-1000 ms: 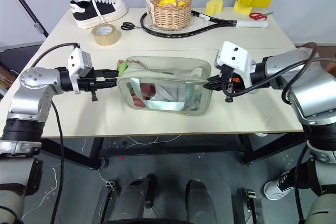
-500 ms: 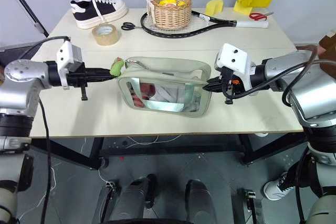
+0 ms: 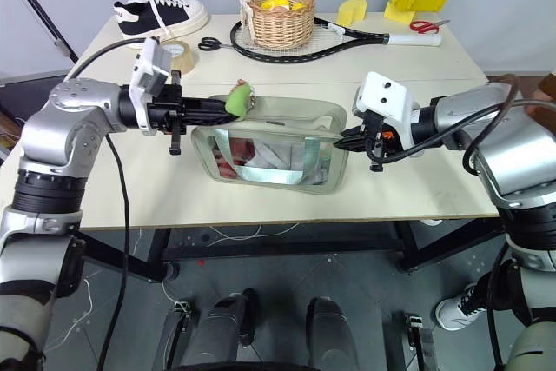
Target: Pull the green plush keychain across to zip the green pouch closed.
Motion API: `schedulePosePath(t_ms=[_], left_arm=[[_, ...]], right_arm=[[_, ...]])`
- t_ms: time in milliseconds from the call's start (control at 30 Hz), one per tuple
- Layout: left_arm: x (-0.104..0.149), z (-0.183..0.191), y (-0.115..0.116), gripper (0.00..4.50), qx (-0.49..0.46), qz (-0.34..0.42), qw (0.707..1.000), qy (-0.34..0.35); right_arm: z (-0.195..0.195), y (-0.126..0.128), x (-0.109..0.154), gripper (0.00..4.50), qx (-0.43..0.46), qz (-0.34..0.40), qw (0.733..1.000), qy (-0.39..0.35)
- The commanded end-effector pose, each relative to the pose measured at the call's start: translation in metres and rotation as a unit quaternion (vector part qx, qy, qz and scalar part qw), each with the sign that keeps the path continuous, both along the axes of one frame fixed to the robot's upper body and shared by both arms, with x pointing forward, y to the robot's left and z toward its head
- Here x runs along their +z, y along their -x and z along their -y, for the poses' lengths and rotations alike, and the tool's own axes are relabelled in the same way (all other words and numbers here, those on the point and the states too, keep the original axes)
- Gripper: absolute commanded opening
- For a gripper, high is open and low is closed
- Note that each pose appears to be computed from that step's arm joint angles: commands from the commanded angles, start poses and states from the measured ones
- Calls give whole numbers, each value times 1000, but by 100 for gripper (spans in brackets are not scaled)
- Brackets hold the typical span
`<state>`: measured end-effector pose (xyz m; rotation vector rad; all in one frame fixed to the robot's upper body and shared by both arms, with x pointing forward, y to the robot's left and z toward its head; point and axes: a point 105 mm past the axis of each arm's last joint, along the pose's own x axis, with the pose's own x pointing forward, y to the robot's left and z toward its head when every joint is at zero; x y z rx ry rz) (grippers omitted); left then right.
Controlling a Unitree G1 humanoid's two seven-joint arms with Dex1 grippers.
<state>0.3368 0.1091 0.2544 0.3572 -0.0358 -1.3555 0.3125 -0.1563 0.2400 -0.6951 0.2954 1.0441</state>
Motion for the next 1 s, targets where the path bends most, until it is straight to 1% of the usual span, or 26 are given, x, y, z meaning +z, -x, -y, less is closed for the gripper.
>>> schedulePosePath(t_ms=[33,167,300,500,533,567,600,700,733,767,833,933,1000], left_arm=[[17,-1,-3,233,13,40,999,-7],[24,-12,-4,435,29,47,998,-4],[19,-33,1,435,47,35,998,-16],[-8,-58,7,435,73,4,996,-53],[-12,-58,6,397,76,2,996,-53],[-15,-57,6,383,78,2,996,-53],[-18,-56,5,352,78,1,996,-54],[-26,-53,4,204,75,-1,995,-58],[-28,-53,4,142,75,-2,995,-58],[-29,-52,4,110,75,-3,996,-57],[-30,-51,5,5,77,-3,996,-54],[-31,-50,4,5,86,-6,995,-49],[-32,-50,4,0,96,-6,994,-50]], right_arm=[[-3,1,14,0,5,26,1000,-3],[-2,1,12,0,3,26,1000,-3],[-1,2,12,0,2,25,1000,-4],[-1,2,11,0,3,24,1000,-5],[-1,1,11,0,3,24,1000,-5],[-1,1,11,0,4,25,1000,-6],[-1,1,11,0,4,25,1000,-5],[-2,0,12,0,5,26,1000,-5],[-2,0,12,0,5,27,1000,-5],[-1,1,12,0,4,27,1000,-4],[0,1,12,0,4,27,1000,-3],[0,2,12,0,9,27,1000,1],[1,2,13,81,6,17,1000,0]])
